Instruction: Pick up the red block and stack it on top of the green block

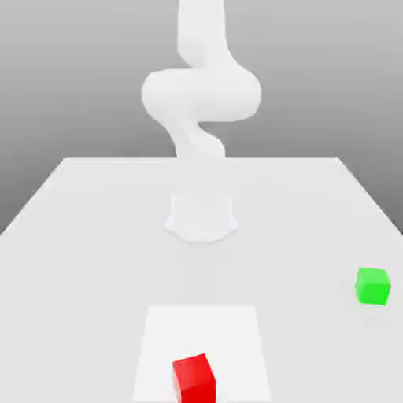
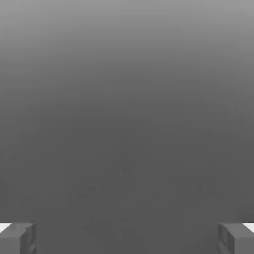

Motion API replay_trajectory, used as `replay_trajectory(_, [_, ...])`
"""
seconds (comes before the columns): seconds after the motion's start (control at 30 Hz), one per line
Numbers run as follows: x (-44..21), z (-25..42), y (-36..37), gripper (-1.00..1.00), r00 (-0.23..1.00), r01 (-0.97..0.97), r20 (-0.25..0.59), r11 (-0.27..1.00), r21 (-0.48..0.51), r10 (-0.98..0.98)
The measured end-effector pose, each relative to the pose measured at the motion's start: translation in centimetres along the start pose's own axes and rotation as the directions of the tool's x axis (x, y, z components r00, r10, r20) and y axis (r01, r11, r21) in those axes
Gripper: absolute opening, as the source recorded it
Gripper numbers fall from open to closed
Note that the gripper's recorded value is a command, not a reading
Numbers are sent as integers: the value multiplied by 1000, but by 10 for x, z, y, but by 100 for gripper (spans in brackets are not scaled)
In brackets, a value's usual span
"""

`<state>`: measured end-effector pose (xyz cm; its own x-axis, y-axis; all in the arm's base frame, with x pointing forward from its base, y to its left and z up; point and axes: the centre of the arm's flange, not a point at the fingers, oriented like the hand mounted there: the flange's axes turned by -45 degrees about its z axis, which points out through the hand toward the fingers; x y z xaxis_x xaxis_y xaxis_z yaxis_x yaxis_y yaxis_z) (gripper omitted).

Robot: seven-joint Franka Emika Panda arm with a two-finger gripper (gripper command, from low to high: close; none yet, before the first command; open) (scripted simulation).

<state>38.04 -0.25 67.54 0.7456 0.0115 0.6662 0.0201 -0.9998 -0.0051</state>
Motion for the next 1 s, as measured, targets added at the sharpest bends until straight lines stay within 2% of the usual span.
replay_trajectory(0.37, [-46,210,5,0,946,103,302,992,78,-122])
replay_trajectory(0.73, [-170,376,9,0,791,191,559,968,160,-248])
replay_trajectory(0.83, [-214,410,12,0,733,214,620,960,182,-281])
replay_trajectory(1.0, [-263,460,13,0,713,221,638,956,190,-292])
